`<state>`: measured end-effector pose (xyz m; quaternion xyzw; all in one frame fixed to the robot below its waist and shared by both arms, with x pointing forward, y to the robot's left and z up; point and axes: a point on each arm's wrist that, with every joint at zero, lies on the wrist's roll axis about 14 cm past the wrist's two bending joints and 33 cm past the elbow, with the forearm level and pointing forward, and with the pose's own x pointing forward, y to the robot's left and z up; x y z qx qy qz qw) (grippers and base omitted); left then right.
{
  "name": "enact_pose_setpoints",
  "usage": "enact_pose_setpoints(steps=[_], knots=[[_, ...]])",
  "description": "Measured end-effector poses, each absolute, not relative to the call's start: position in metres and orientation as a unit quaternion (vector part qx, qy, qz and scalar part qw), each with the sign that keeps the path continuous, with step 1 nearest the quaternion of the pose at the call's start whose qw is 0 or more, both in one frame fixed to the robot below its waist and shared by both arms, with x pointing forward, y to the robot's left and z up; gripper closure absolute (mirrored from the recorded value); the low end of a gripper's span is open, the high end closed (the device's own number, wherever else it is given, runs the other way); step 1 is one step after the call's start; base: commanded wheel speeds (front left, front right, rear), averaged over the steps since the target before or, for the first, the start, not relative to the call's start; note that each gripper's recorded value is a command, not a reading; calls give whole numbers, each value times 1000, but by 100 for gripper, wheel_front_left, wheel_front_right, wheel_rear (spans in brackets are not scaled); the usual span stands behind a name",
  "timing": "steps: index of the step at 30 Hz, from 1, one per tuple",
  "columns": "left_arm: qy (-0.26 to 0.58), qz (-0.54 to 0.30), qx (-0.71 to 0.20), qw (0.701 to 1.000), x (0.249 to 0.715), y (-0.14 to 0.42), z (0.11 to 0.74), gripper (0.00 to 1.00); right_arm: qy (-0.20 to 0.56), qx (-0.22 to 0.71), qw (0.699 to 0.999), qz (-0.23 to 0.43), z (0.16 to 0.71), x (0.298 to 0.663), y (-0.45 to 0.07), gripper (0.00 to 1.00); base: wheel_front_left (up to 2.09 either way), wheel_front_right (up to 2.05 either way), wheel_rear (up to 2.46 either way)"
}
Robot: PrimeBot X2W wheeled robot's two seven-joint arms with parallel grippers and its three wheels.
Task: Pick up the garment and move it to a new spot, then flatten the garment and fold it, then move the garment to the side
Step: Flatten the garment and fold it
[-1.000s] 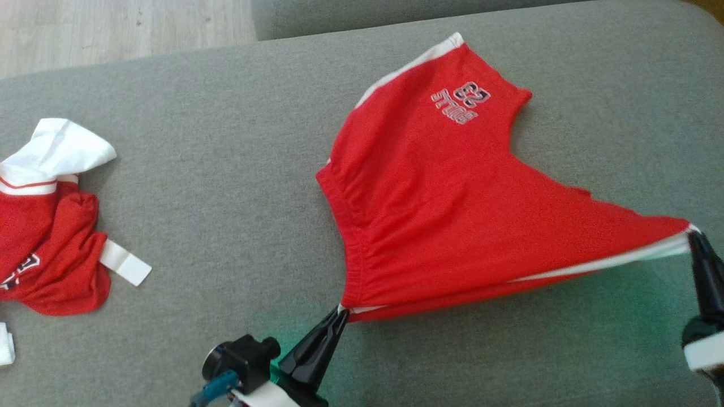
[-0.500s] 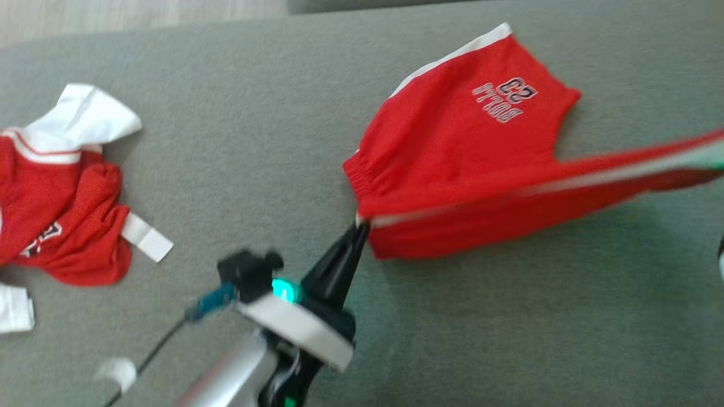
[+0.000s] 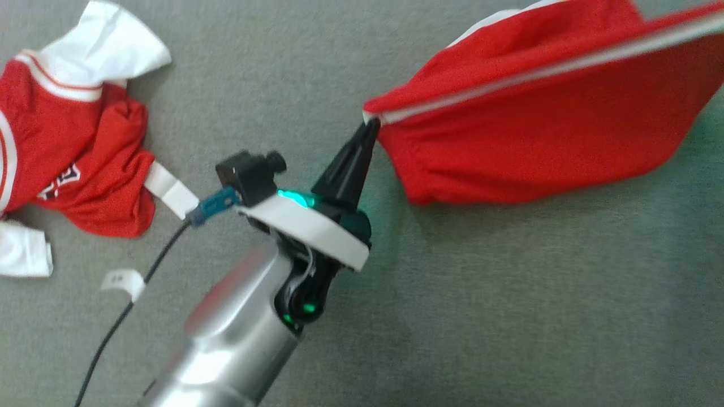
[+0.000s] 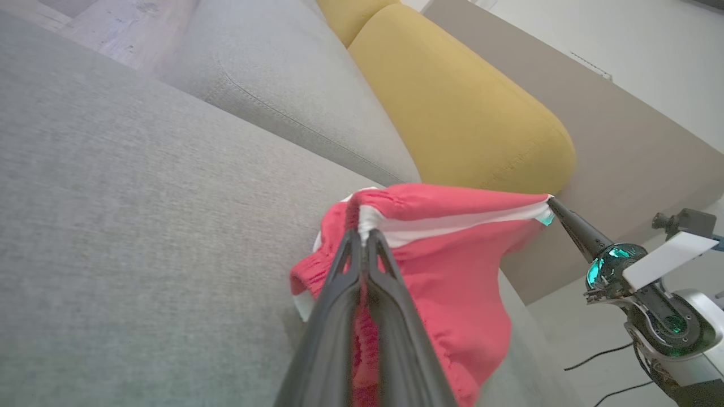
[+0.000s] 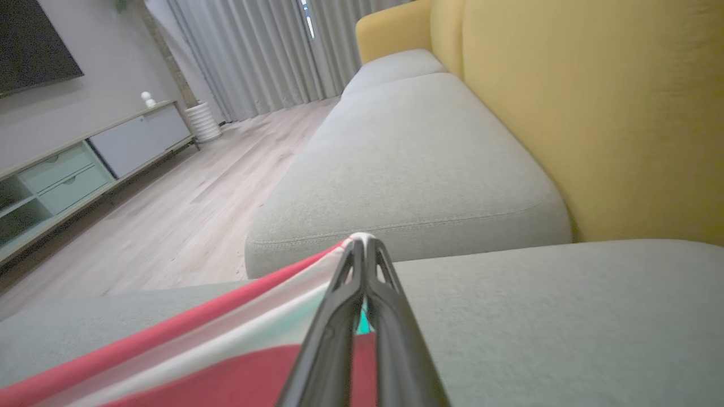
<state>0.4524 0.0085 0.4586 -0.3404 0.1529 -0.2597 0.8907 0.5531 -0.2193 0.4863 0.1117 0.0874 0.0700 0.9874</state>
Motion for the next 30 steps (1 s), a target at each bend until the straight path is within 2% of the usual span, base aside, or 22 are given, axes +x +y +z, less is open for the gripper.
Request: enact_pose_setpoints(steps=[6, 11, 12, 14, 15, 16, 17, 18, 26, 30], knots=[[186, -229, -346, 891, 475, 22, 428, 100, 132, 86, 980, 117, 452, 603, -178, 100, 0, 0, 0], [188, -232, -344, 890, 484, 20, 422, 100, 182, 74, 972, 128, 421, 624, -162, 100, 0, 0, 0], [189, -232, -346, 889, 486, 19, 421, 72, 190, 74, 971, 128, 414, 625, -161, 100, 0, 0, 0], [190, -233, -348, 888, 487, 18, 420, 41, 205, 75, 968, 126, 403, 628, -159, 100, 0, 0, 0], [190, -232, -348, 888, 488, 18, 419, 14, 207, 77, 967, 125, 399, 629, -157, 100, 0, 0, 0], [188, -231, -348, 889, 488, 19, 419, 6, 207, 81, 967, 125, 397, 630, -155, 88, 0, 0, 0], [188, -231, -348, 889, 488, 19, 419, 0, 207, 81, 967, 125, 397, 630, -155, 44, 0, 0, 0], [188, -230, -349, 889, 489, 19, 418, 0, 205, 89, 967, 125, 397, 631, -153, 0, 0, 0, 0], [150, -220, -332, 905, 491, 26, 424, 0, 153, 120, 973, 124, 423, 628, -156, 0, 0, 0, 0], [135, -187, -293, 928, 485, 43, 423, 0, 115, 123, 978, 124, 448, 616, -166, 0, 0, 0, 0]])
